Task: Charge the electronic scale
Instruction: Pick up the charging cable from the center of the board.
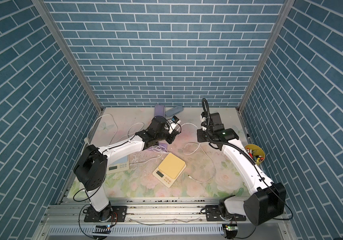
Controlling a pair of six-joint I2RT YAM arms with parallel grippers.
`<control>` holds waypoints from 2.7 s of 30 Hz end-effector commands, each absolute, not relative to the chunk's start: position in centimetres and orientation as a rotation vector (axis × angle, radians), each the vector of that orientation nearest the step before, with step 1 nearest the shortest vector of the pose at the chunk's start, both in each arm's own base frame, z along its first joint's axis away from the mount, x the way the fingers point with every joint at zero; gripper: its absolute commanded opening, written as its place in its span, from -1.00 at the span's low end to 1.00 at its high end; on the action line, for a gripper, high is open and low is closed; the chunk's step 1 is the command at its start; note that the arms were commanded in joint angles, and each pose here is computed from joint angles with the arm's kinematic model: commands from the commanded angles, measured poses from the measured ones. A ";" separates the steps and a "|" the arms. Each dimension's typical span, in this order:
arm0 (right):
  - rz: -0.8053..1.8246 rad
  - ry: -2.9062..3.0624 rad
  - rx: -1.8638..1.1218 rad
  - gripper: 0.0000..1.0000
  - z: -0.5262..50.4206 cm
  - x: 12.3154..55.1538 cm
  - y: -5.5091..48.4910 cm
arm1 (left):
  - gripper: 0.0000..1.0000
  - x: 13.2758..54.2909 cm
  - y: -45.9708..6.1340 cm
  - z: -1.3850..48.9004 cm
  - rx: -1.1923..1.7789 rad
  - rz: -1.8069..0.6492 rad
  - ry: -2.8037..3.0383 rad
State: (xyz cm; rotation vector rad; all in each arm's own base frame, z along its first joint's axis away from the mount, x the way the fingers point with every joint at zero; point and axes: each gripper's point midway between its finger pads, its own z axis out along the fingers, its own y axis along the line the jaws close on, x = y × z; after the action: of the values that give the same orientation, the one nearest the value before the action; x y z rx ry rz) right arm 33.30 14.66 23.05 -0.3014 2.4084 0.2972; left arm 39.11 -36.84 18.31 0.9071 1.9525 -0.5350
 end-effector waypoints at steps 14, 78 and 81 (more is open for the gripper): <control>0.734 2.019 -0.454 0.03 30.5 30.3 19.5 | -1.00 33.7 -34.4 20.5 1.102 -0.836 1.994; 0.797 2.264 -1.196 -1.00 22.1 32.7 27.4 | 0.31 31.6 -23.5 24.1 0.960 -0.513 1.987; 0.592 2.373 -1.253 -1.00 20.4 33.5 28.3 | 0.40 32.3 -18.7 23.7 0.767 -0.247 2.084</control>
State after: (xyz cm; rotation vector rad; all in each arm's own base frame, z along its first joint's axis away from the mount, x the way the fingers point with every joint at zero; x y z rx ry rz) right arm 33.22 29.16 23.87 -1.1893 2.1924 0.8723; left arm 30.77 -23.50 24.49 0.9587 1.9797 -0.5302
